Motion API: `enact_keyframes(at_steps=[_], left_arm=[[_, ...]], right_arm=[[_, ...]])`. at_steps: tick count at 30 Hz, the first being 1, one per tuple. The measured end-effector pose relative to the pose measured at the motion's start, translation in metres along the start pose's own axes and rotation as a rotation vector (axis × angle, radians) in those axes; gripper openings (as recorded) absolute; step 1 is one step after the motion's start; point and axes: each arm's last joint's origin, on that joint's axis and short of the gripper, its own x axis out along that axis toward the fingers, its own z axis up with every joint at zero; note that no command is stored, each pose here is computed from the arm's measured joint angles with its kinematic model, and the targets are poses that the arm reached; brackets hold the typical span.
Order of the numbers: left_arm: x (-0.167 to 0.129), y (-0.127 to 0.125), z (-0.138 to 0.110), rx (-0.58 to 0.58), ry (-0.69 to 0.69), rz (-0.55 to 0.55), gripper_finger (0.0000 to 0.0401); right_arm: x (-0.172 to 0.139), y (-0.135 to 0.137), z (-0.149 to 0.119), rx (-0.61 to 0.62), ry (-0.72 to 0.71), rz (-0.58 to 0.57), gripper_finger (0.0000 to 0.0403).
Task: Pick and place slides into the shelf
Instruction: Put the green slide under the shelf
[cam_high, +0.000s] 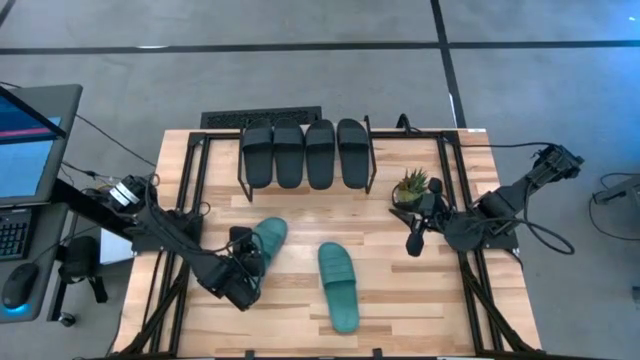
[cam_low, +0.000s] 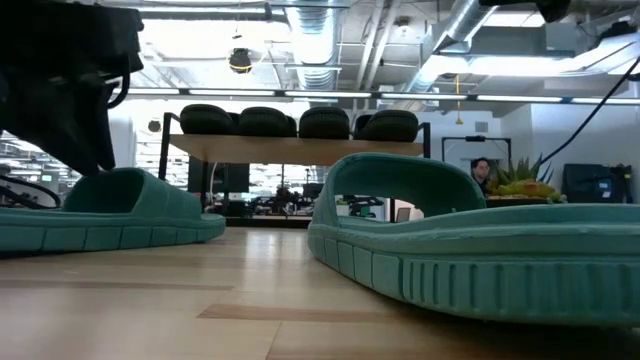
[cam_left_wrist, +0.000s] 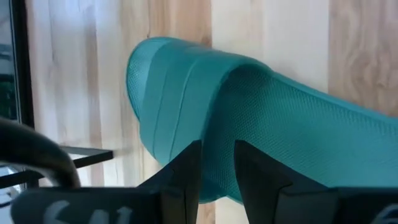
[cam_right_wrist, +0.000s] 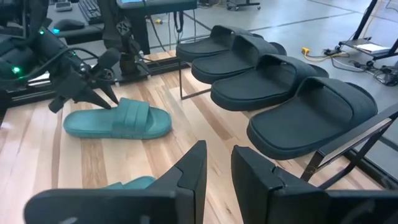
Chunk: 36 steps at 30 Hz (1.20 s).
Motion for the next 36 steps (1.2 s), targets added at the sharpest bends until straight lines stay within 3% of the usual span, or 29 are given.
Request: enact_keyframes(at_steps=[14,26,33,36], left_arm=[[0.018,0.018,0.013,-0.024,-0.003,0.042,0.0087],[0.042,0.047,0.033,-0.162,-0.003,0.057,0.0087],[0.058,0.071,0.041,-0.115,0.023,0.105,0.0087],[0.064,0.079,0.043,-0.103,0.045,0.077,0.0087]], right_arm=[[0.000,0.000,0.000,0.002,-0.001,0.001,0.0064],[0.000,0.000,0.000,0.000,0.000,0.001,0.0064],[0.000,0.000,0.000,0.000,0.000,0.001,0.0064],[0.000,0.000,0.000,0.000,0.001,0.001,0.0064]])
